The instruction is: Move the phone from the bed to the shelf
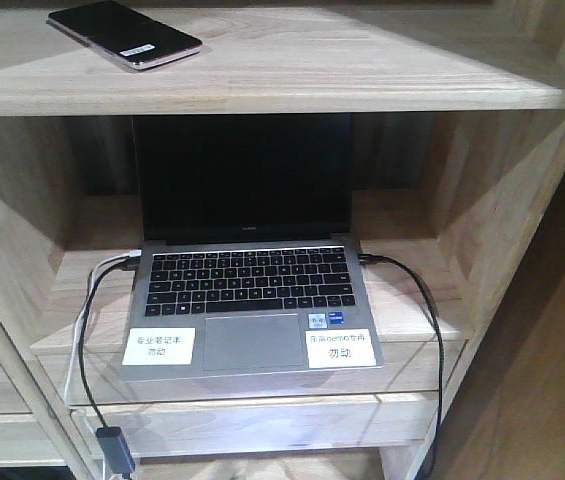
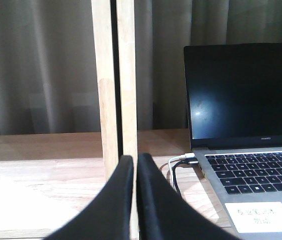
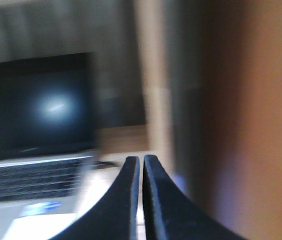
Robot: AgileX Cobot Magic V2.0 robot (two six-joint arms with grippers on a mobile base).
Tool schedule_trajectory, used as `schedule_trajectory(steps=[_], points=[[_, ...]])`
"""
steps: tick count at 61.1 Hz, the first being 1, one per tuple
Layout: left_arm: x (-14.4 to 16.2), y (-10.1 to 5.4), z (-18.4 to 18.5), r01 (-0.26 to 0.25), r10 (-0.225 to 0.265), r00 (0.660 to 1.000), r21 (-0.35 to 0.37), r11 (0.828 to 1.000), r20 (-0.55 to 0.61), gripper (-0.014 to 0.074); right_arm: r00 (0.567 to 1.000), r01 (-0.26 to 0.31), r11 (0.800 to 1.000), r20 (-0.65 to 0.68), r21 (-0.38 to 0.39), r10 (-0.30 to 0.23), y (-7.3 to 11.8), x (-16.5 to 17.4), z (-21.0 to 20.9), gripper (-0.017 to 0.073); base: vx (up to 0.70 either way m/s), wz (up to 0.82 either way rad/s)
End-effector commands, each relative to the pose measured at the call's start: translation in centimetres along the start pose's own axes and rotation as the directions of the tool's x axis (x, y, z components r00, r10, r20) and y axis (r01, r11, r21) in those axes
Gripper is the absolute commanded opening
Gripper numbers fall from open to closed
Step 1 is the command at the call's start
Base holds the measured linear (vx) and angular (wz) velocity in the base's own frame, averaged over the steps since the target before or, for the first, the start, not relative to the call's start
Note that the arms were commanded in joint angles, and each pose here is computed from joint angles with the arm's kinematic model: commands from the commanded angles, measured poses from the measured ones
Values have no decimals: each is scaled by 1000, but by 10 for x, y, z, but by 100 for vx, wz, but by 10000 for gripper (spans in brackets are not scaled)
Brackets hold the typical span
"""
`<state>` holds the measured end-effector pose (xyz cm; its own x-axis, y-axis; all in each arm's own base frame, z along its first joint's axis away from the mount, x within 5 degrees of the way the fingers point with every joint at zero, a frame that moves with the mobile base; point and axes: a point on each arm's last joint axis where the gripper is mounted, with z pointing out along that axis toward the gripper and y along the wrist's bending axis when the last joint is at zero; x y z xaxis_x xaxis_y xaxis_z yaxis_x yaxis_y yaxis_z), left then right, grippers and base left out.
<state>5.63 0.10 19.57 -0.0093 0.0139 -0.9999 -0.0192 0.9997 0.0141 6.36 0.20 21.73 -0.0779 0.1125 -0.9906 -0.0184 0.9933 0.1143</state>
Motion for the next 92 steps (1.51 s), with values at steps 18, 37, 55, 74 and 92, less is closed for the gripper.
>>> schedule_trajectory(steps=[18, 37, 55, 74, 92], points=[[-15, 0, -1, 19, -18, 995, -1, 1000, 94, 1, 995, 46, 998, 82, 43, -49, -5, 22, -6, -5, 0, 0], [-15, 0, -1, 19, -18, 995, -1, 1000, 94, 1, 994, 57, 997, 92, 44, -61, -5, 21, -6, -5, 0, 0], [-15, 0, -1, 19, -18, 995, -1, 1000, 94, 1, 994, 57, 997, 91, 44, -61, -5, 21, -6, -5, 0, 0], [-15, 0, -1, 19, -18, 995, -1, 1000, 94, 1, 994, 57, 997, 90, 44, -61, -5, 21, -6, -5, 0, 0], [-15, 0, -1, 19, -18, 995, -1, 1000, 94, 1, 994, 57, 997, 90, 44, -61, -5, 21, -6, -5, 0, 0]])
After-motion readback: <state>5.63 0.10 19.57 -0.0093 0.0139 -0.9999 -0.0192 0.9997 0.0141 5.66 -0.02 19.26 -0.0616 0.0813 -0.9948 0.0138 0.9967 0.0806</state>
